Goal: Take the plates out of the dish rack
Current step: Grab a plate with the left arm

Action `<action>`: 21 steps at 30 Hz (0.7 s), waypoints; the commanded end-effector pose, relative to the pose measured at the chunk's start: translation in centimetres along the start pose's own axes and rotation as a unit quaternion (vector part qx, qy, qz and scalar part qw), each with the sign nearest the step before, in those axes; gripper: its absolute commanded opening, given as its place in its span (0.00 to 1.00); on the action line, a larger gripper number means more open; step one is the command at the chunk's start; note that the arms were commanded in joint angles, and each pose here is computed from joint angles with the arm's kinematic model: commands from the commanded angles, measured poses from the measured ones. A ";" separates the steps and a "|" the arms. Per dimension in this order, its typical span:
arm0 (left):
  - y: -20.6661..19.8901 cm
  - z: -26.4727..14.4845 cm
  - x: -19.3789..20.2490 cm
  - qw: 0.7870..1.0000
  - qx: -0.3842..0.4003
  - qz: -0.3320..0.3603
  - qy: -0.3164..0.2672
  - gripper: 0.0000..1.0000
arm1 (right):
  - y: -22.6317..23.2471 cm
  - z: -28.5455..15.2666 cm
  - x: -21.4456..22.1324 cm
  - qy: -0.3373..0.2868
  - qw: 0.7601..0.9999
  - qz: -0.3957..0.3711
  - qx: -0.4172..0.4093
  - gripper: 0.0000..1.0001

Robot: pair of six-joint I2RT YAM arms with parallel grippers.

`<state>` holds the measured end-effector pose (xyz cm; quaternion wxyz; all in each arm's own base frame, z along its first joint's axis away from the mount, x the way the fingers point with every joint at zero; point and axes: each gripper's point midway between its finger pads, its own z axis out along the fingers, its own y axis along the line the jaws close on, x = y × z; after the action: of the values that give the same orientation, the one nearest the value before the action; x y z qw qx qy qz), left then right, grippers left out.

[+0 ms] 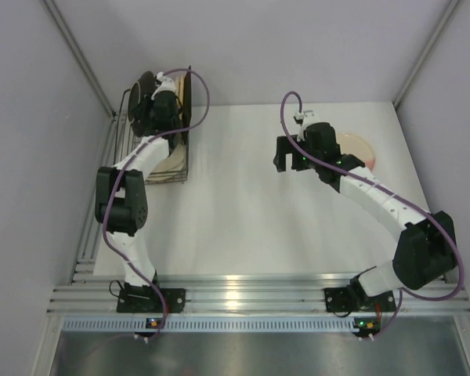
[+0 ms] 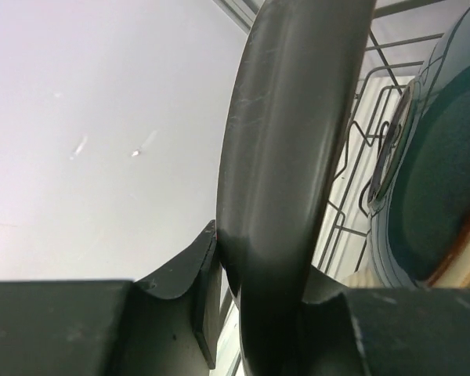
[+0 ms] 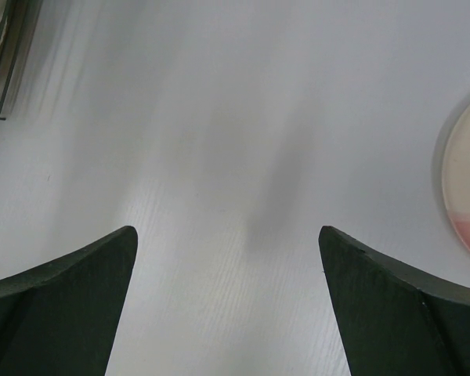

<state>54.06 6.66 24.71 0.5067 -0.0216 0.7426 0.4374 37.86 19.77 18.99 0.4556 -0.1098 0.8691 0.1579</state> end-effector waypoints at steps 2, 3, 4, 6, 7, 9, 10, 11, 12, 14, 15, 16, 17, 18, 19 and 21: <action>8.0 -4.5 -8.2 0.986 -0.079 -0.123 -0.085 0.00 | 0.8 -0.6 -2.0 -0.034 0.999 -0.008 -0.011 1.00; 8.0 -5.0 -8.5 0.986 -0.074 -0.123 -0.087 0.00 | 0.8 -0.5 -1.9 -0.033 0.999 -0.007 -0.010 1.00; 8.0 -6.1 -9.7 0.985 -0.064 -0.131 -0.097 0.00 | 0.8 -0.5 -2.0 -0.034 0.999 -0.008 -0.011 1.00; 7.5 -7.3 -10.5 0.985 -0.043 -0.135 -0.100 0.00 | 1.3 -0.6 -1.9 -0.033 0.999 -0.009 -0.025 1.00; 7.8 -8.7 -12.1 0.982 -0.023 -0.149 -0.115 0.00 | 1.4 -0.7 -2.0 -0.035 0.999 -0.010 -0.027 1.00; 7.5 -10.0 -13.5 0.975 0.009 -0.182 -0.127 0.00 | 1.6 -0.9 -2.2 -0.041 0.999 -0.009 -0.035 1.00; 7.8 -11.1 -14.6 0.973 0.041 -0.184 -0.135 0.00 | 1.8 -1.1 -2.4 -0.046 0.998 -0.009 -0.039 1.00; 8.0 -11.7 -15.3 0.968 0.059 -0.198 -0.139 0.00 | 2.1 -1.4 -2.6 -0.050 0.998 -0.010 -0.047 1.00; 8.0 -12.2 -15.9 0.960 0.081 -0.231 -0.138 0.00 | 2.1 -1.5 -2.5 -0.051 0.997 -0.006 -0.052 1.00; 8.9 -14.0 -17.5 0.945 0.136 -0.253 -0.154 0.00 | 2.9 -2.3 -3.0 -0.066 0.994 -0.001 -0.084 1.00; 9.1 -14.7 -18.2 0.933 0.158 -0.281 -0.159 0.00 | 3.1 -2.6 -3.4 -0.075 0.993 0.001 -0.095 1.00; 10.6 -15.7 -19.2 0.923 0.168 -0.300 -0.171 0.00 | 3.6 -3.4 -4.3 -0.096 0.989 0.001 -0.111 1.00; 10.5 -16.4 -19.4 0.919 0.188 -0.301 -0.173 0.00 | 4.0 -3.7 -4.1 -0.095 0.986 0.005 -0.135 1.00; 11.0 -16.9 -19.9 0.912 0.195 -0.313 -0.178 0.00 | 4.3 -4.1 -4.4 -0.102 0.984 0.006 -0.147 1.00; 11.9 -17.7 -20.4 0.907 0.199 -0.322 -0.185 0.00 | 4.5 -4.6 -4.8 -0.110 0.981 0.008 -0.158 1.00; 12.0 -18.6 -20.8 0.898 0.219 -0.333 -0.187 0.00 | 4.8 -5.0 -4.9 -0.111 0.976 0.019 -0.184 1.00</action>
<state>48.03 -6.30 40.92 0.6565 -0.0168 0.7348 0.1700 35.58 21.57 22.17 0.4793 -0.1406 0.8235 0.2688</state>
